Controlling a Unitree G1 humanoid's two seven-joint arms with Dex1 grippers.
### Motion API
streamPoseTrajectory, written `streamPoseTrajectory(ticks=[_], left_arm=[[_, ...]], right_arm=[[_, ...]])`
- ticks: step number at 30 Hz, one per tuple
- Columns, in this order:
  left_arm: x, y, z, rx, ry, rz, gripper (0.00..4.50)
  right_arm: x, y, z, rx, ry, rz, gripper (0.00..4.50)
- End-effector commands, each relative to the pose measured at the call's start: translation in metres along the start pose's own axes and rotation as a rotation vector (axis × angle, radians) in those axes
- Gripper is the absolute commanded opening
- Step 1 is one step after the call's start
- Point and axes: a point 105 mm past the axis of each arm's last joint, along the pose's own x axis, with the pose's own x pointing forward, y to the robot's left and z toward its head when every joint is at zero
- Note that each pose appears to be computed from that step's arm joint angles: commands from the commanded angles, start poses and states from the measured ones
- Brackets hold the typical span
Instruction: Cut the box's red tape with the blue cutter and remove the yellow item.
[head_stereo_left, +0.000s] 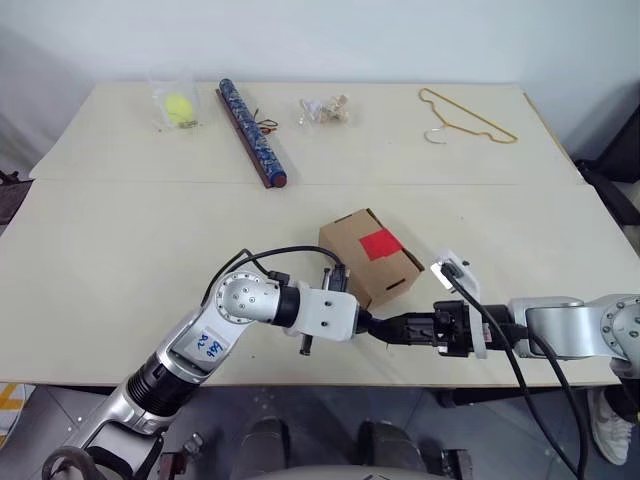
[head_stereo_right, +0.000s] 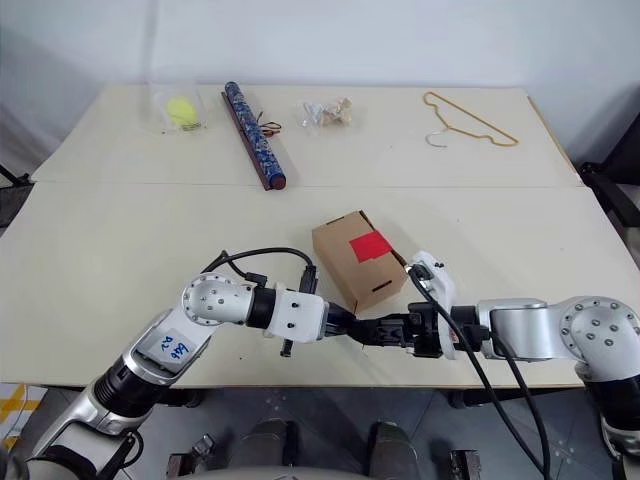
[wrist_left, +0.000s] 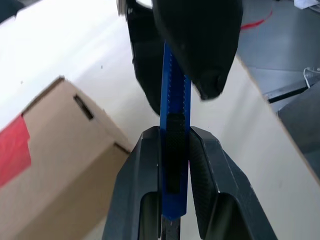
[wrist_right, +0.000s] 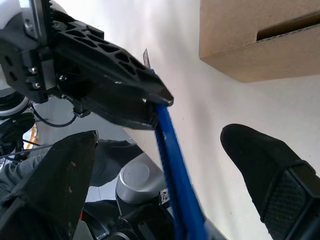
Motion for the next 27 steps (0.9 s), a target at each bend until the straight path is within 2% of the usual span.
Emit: streamPoseTrajectory(ticks=[1,4,8,17,25,27], left_arm=[[-0.0005,0.0048,0.0082,0.054,-0.015,0.005,0.44],[-0.0001,0.0046,0.0093,0.060,-0.020,0.004,0.44],[0.0009,0.0052,0.0109,0.060,-0.027,0.004,0.44],[0.0013,0.0056,0.0113,0.063,-0.030,-0.001,0.44],[0.0006,0.0087,0.0142,0.021,-0.056,0.014,0.44],[-0.0014,0.0108,0.0177,-0.033,-0.092,0.032,1.17]], right_arm=[[0.0000,0.0038,0.0062,0.007,-0.026,0.022,4.45],[-0.0009,0.0019,0.0049,0.012,-0.021,0.012,4.45],[-0.0007,0.0005,0.0037,0.018,-0.021,0.006,3.27],[-0.0013,-0.0032,0.0056,0.036,-0.039,-0.005,0.08],[-0.0013,-0.0019,0.0054,0.040,-0.042,0.011,0.08],[-0.0033,-0.0008,0.0057,0.033,-0.042,0.017,0.08]])
